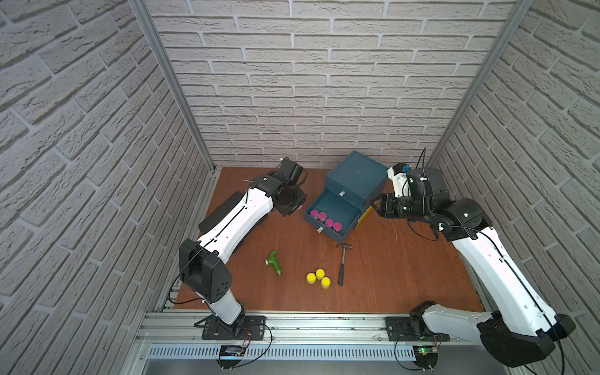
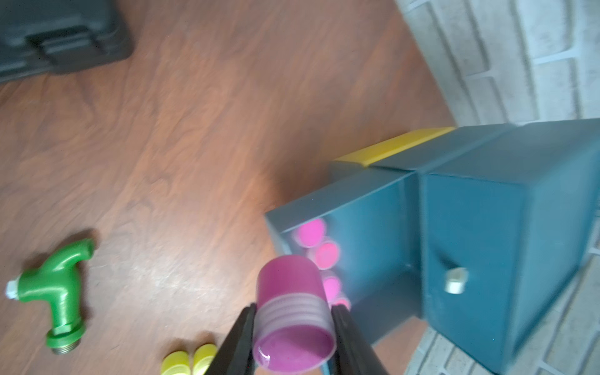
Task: Put the paint cans in the drawer according to color
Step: Place the paint can in the drawer.
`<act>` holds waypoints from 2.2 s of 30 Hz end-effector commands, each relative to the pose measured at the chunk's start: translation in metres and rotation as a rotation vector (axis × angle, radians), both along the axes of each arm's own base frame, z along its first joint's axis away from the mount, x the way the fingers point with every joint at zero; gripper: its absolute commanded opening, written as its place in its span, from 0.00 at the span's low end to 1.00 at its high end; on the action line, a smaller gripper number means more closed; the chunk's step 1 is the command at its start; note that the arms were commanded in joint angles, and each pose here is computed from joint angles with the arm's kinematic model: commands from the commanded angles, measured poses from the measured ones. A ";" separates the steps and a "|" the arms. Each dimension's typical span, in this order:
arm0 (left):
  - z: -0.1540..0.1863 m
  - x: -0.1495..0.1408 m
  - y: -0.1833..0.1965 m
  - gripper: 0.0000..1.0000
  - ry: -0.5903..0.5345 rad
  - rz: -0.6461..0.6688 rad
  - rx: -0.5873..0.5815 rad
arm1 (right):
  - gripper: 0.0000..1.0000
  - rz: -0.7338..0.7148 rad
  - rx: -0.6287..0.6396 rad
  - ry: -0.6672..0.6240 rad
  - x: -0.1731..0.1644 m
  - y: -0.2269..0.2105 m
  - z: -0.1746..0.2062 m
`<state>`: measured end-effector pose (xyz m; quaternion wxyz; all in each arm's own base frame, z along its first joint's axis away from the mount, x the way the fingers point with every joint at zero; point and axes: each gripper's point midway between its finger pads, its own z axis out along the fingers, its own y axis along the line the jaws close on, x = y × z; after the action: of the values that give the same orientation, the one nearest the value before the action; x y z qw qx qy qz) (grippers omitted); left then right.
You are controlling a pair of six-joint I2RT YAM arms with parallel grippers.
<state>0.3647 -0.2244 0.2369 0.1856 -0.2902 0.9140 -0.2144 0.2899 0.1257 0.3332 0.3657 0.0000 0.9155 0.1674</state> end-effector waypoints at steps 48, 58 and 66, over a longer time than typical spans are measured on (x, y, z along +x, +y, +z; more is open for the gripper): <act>-0.083 0.044 -0.090 0.62 0.148 -0.191 0.156 | 0.48 -0.014 0.020 -0.040 0.003 -0.003 0.006; 0.003 0.057 -0.088 0.68 -0.085 -0.218 0.132 | 0.48 -0.016 0.019 -0.044 0.003 -0.004 0.009; 0.023 0.015 -0.034 0.67 -0.164 -0.185 0.031 | 0.48 -0.013 0.022 -0.046 0.005 -0.003 0.010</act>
<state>0.3866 -0.2740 0.2419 0.2126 -0.1779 0.9400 -0.1989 0.2883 0.1214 0.3319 0.3671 0.0046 0.9153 0.1655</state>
